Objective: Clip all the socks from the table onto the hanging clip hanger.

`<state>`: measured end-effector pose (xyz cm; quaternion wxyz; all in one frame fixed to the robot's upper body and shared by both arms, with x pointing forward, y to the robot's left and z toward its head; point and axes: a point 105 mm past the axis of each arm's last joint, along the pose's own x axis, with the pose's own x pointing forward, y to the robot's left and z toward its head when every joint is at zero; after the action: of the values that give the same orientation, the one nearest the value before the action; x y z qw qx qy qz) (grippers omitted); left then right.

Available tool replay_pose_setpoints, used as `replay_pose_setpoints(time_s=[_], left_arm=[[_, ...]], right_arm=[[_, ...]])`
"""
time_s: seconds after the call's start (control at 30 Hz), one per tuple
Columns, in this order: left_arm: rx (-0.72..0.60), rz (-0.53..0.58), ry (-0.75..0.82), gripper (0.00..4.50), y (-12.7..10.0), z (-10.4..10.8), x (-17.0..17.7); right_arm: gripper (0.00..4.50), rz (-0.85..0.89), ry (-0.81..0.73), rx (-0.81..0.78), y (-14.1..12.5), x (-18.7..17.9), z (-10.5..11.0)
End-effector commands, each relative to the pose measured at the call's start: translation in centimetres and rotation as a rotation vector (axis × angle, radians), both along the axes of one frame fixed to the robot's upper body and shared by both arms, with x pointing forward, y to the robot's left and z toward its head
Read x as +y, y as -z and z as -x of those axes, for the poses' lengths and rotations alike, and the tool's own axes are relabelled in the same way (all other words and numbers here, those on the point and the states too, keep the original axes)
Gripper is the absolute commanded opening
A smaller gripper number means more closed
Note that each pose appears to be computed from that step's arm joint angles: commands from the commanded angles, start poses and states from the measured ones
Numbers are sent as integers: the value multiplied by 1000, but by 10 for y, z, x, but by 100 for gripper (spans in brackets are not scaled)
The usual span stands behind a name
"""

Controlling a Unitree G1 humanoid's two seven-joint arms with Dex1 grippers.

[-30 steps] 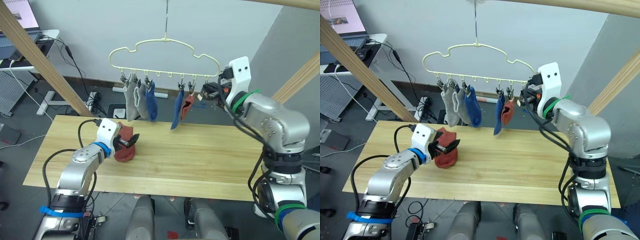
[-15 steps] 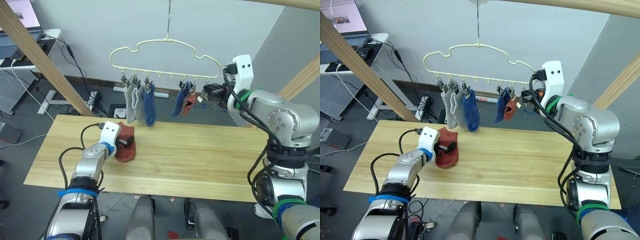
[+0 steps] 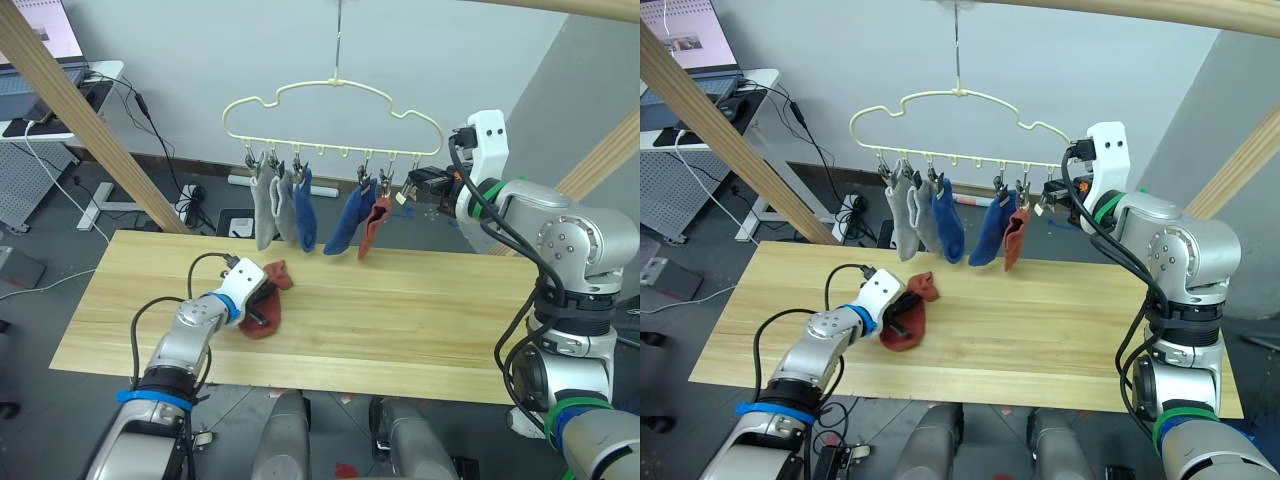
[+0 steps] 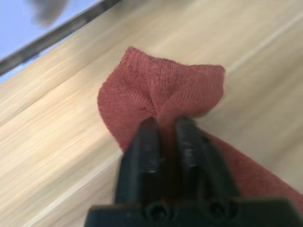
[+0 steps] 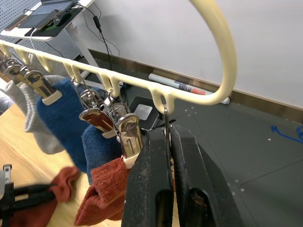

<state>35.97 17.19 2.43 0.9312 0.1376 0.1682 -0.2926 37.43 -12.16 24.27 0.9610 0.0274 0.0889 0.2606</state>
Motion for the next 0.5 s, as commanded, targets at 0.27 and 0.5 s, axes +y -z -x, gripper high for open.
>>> replay_pose_setpoints(time_s=[0.27,0.5], left_arm=[[-288,466,474,2,-125,43,-110],[-336,484,545,2,-141,53,-134]], right_arm=[[0,-253,-8,252,-2,-10,4],[0,-382,20,319,1,-12,1]])
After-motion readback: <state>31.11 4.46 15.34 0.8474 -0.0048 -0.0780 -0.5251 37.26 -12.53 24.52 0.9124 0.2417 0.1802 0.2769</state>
